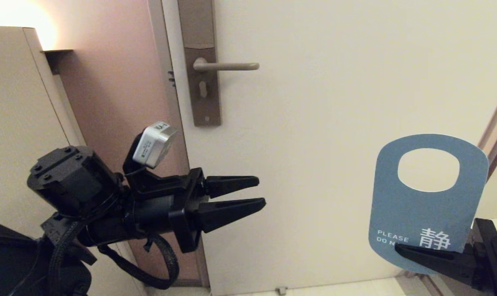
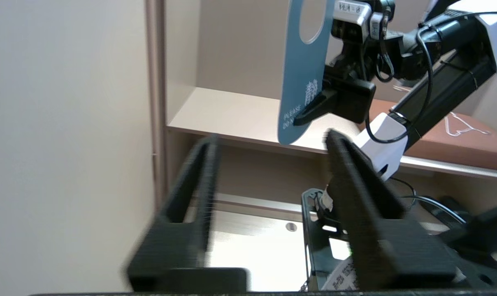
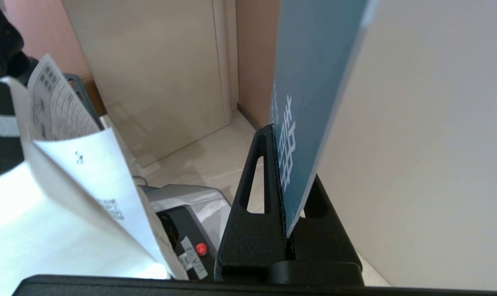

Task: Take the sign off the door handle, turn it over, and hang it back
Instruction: Hang the sign back with the other side facing out

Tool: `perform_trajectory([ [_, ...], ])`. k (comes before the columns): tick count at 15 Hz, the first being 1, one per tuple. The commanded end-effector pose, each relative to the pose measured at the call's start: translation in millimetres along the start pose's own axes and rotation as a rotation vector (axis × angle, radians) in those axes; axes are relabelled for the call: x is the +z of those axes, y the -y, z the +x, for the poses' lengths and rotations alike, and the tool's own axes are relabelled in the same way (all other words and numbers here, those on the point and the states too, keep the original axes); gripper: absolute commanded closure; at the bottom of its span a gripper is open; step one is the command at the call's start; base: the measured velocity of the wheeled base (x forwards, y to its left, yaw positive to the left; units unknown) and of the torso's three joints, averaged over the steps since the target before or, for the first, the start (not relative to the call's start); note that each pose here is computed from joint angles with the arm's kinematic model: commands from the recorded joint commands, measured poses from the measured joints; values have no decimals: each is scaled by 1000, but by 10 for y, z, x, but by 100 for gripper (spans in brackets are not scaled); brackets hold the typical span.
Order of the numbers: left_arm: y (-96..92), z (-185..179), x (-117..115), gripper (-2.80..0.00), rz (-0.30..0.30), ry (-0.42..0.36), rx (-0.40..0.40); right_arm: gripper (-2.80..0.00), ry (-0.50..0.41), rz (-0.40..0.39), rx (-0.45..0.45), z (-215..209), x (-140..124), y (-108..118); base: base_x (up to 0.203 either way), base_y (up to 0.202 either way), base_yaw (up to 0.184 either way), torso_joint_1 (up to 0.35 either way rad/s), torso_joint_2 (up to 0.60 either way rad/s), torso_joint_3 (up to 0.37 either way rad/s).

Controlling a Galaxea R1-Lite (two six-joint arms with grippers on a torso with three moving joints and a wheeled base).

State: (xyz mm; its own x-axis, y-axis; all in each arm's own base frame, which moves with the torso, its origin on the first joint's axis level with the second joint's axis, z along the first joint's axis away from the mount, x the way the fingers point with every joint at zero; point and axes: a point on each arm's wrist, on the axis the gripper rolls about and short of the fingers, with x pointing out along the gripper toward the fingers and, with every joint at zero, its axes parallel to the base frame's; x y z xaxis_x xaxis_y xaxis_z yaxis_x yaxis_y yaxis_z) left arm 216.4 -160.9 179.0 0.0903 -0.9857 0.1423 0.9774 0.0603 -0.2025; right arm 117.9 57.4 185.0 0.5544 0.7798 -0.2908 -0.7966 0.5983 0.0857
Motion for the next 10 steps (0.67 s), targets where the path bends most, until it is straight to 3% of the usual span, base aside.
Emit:
perform_trajectory([
  [1, 103, -131, 71, 0, 21, 18, 12, 0, 2, -3, 4, -30, -38, -24, 0, 0, 0, 0, 0, 0],
  [5, 195, -394, 81, 0, 43, 29, 91, 0, -1, 1, 4, -48, -76, -39, 0, 0, 0, 0, 0, 0],
  [10, 159, -716, 57, 0, 139, 28, 245, 0, -1, 3, 4, -57, -89, -46, 0, 0, 0, 0, 0, 0],
])
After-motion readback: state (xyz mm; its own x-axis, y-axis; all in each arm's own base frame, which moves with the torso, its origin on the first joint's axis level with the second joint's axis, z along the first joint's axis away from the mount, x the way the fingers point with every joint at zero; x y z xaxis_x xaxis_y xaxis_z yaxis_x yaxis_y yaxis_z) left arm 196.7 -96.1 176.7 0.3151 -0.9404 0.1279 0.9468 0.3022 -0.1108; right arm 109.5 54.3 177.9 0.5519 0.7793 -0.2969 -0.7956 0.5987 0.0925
